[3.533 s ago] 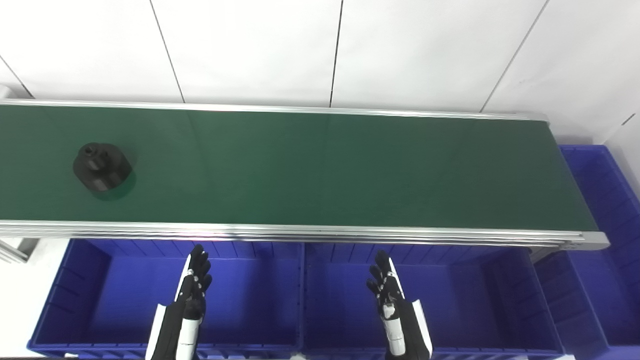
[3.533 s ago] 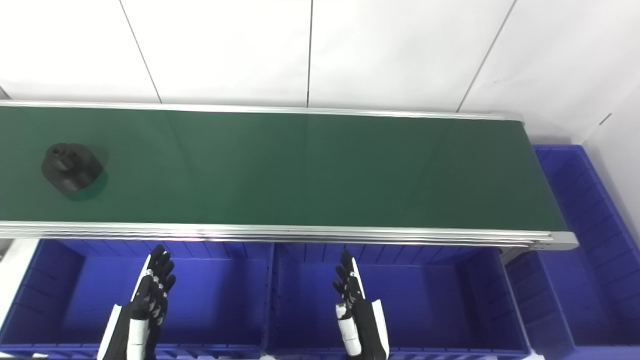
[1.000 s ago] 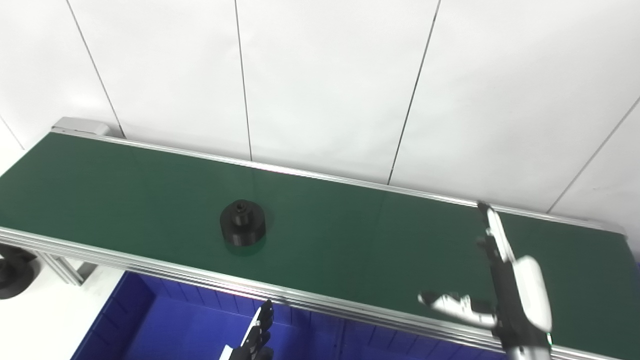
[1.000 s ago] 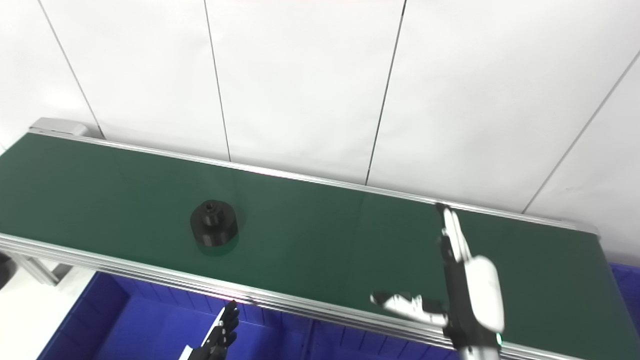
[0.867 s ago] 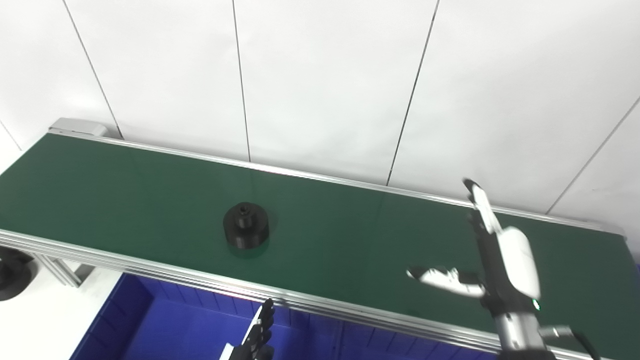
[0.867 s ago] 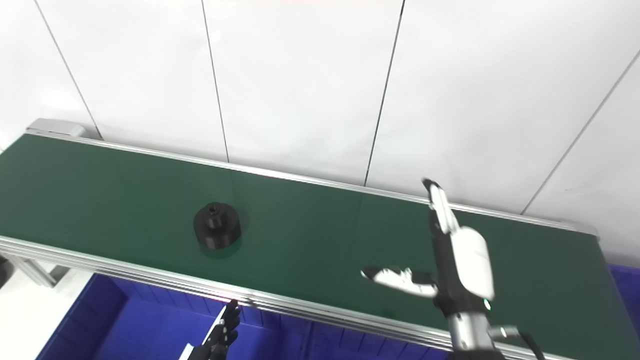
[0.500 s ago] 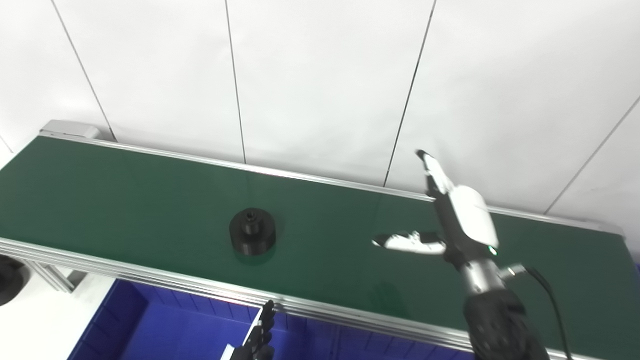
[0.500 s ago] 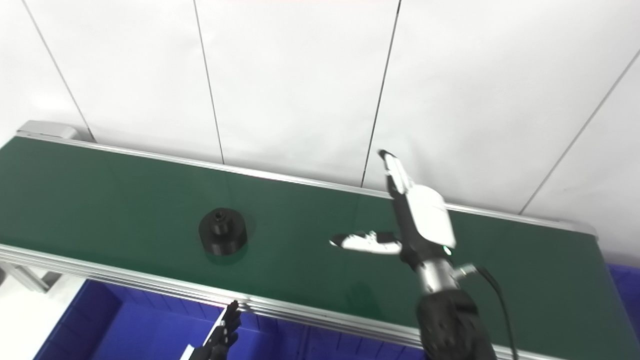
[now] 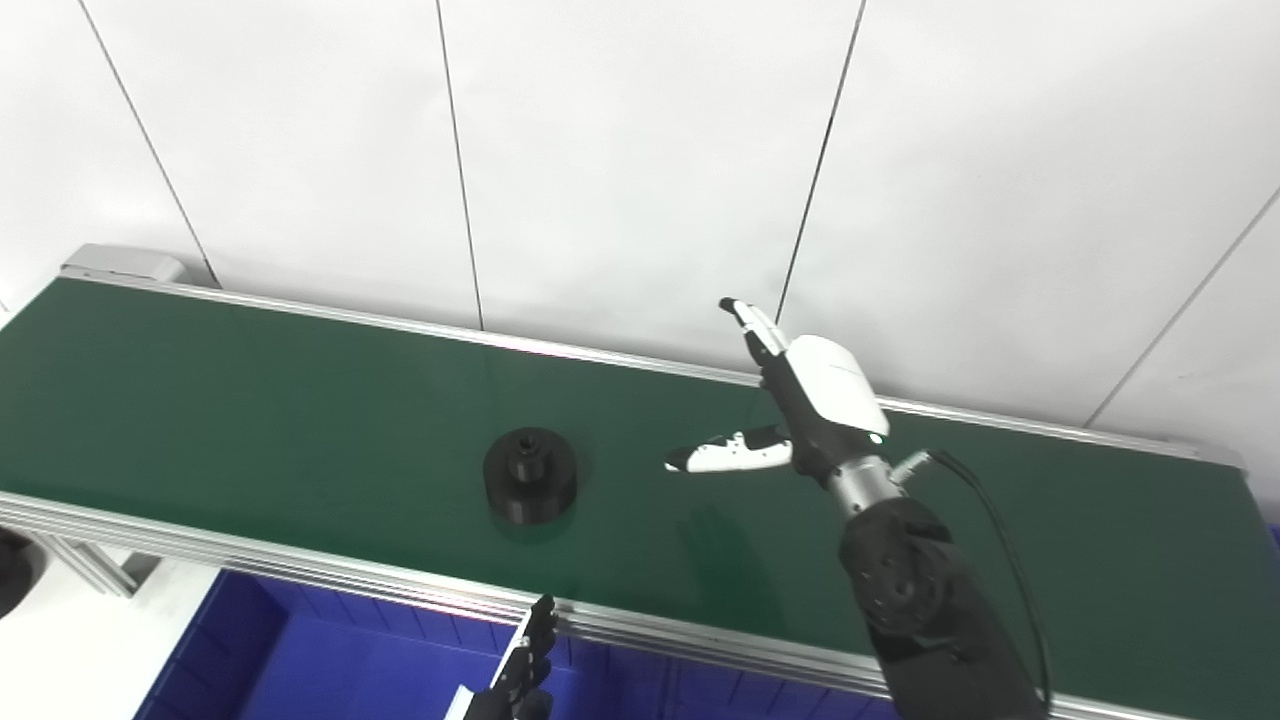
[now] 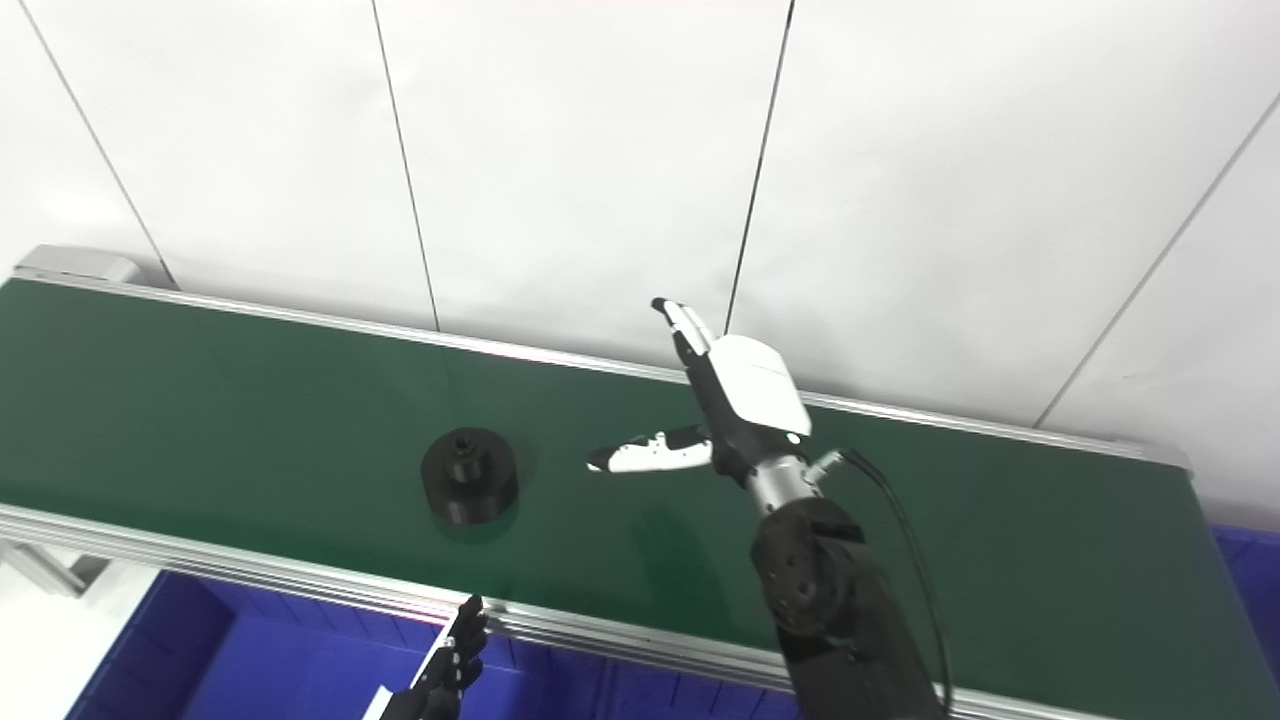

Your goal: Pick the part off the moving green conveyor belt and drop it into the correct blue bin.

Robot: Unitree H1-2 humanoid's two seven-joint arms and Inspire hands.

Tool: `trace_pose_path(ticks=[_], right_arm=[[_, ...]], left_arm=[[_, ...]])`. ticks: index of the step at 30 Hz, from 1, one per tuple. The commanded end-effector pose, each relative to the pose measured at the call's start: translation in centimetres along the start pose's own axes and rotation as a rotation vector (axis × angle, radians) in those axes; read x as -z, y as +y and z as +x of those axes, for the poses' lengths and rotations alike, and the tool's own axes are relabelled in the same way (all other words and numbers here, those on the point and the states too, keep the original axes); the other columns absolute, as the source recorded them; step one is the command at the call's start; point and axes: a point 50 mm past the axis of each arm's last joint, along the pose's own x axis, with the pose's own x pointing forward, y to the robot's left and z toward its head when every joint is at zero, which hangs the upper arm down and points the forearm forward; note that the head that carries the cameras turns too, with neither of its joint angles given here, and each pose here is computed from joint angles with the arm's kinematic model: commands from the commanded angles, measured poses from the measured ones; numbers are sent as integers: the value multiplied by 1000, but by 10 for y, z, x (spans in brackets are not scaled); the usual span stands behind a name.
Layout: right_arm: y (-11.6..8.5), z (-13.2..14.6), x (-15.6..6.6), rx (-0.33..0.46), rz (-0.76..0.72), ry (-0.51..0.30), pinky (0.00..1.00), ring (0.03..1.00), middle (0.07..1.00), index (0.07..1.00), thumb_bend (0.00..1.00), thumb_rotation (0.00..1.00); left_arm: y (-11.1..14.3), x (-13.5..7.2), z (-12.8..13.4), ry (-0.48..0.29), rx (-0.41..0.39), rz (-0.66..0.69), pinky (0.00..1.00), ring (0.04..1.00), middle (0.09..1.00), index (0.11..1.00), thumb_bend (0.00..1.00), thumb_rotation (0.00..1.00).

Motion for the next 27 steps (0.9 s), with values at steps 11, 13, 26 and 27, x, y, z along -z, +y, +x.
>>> trace_pose_path(ticks=[11,13,26,27], right_arm=[[13,38,-43,-17,-69,-95,619,863,940,954,1000,579],[16,43,-48,-35,-84,-96,630,863,944,955,1000,585],[39,67,-71,-157,-169,-102,562,865,950,945,1000,566],[40,67,-71,-160,-172,-102,559,860,948,944,1000,560]], left_arm=[[-14,-11,-1,-50,15,-35,1000,1000,1000,1000,904,941],[-15,-11,-1,-52,17,-43,1000,1000,1000,1000,897,935],[-24,-12,-5,-56,21,-60,1000,1000,1000,1000,883,921],[-25,-12,-6,-57,22,-58,1000,1000,1000,1000,875,923]])
